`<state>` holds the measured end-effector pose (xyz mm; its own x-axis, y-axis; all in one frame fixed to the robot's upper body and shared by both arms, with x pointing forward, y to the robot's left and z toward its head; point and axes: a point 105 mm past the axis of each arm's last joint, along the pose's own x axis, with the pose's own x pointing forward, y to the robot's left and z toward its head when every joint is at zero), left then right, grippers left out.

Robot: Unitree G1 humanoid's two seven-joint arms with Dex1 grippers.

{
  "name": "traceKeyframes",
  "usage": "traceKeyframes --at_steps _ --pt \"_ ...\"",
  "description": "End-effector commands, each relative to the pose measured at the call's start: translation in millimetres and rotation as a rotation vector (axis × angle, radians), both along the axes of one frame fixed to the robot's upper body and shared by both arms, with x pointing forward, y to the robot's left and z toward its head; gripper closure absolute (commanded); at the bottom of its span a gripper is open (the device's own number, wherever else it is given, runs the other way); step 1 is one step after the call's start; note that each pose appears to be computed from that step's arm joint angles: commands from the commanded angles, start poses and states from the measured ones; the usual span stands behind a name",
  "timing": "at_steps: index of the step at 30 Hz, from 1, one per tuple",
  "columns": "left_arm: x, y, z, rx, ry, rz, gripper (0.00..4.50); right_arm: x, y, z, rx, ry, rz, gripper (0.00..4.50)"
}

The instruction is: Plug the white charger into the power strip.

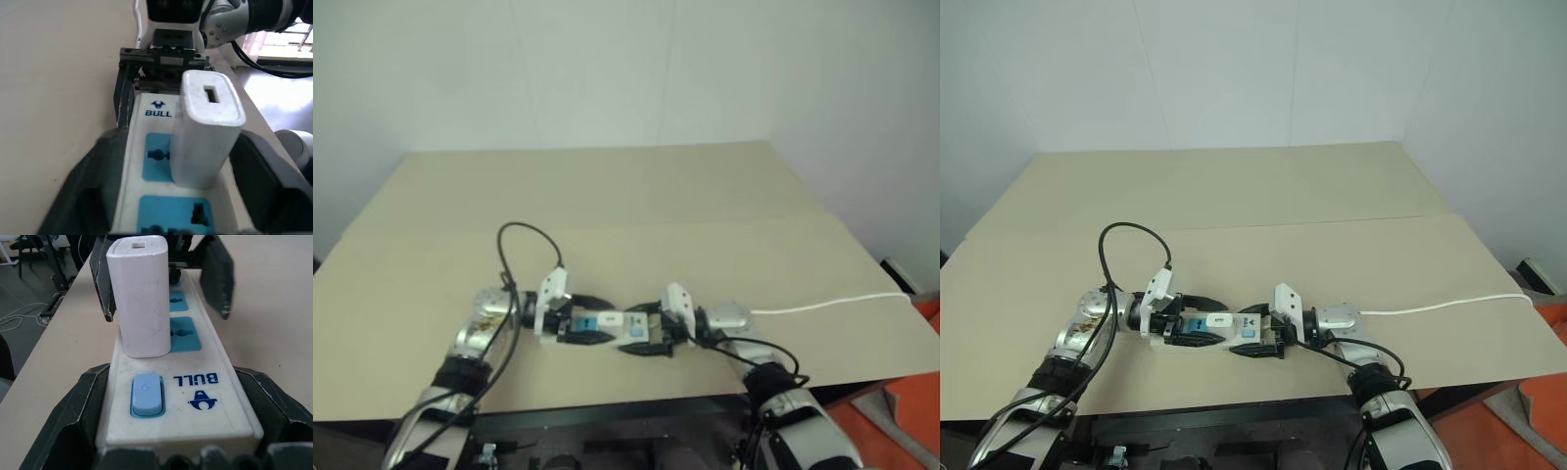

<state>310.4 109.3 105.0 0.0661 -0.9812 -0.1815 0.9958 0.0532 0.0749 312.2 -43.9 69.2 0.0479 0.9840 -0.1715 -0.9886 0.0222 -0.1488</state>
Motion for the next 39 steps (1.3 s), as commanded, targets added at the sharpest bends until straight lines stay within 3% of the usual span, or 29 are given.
traceKeyframes --at_steps 1,5,8,9,12,18,26,33,39 --pt "5.6 -1.8 61.5 -0.109 -0.148 -0.024 0.04 -9.6 6.4 -11.4 -0.048 0.025 0.052 1.09" --pt "6.2 18.0 110.7 -0.112 -0.232 -0.002 0.04 -10.2 5.5 -11.9 -0.049 0.026 0.048 1.09" --pt "4.6 42.0 133.5 -0.078 -0.229 0.025 0.04 -12.0 1.4 -9.5 -0.053 0.020 0.053 1.09" --pt "5.9 49.6 135.5 -0.060 -0.243 0.055 0.02 -11.3 -0.8 -6.3 -0.045 0.017 0.043 0.74" --pt "6.5 71.1 132.8 0.000 -0.270 0.115 0.00 -9.5 -9.1 3.3 -0.040 -0.019 0.009 0.03" --pt "4.6 94.7 121.7 0.043 -0.250 0.208 0.00 -8.9 -41.7 31.1 -0.042 -0.098 -0.063 0.03" --pt "-11.9 131.1 100.1 0.116 -0.191 0.350 0.00 -25.9 -125.5 78.9 -0.110 -0.175 -0.253 0.03" --pt "-30.0 148.1 86.6 0.143 -0.115 0.461 0.00 -40.1 -174.5 96.6 -0.172 -0.185 -0.408 0.03" --pt "-46.4 142.9 85.1 0.123 -0.111 0.457 0.00 -45.5 -186.6 101.1 -0.173 -0.170 -0.470 0.03"
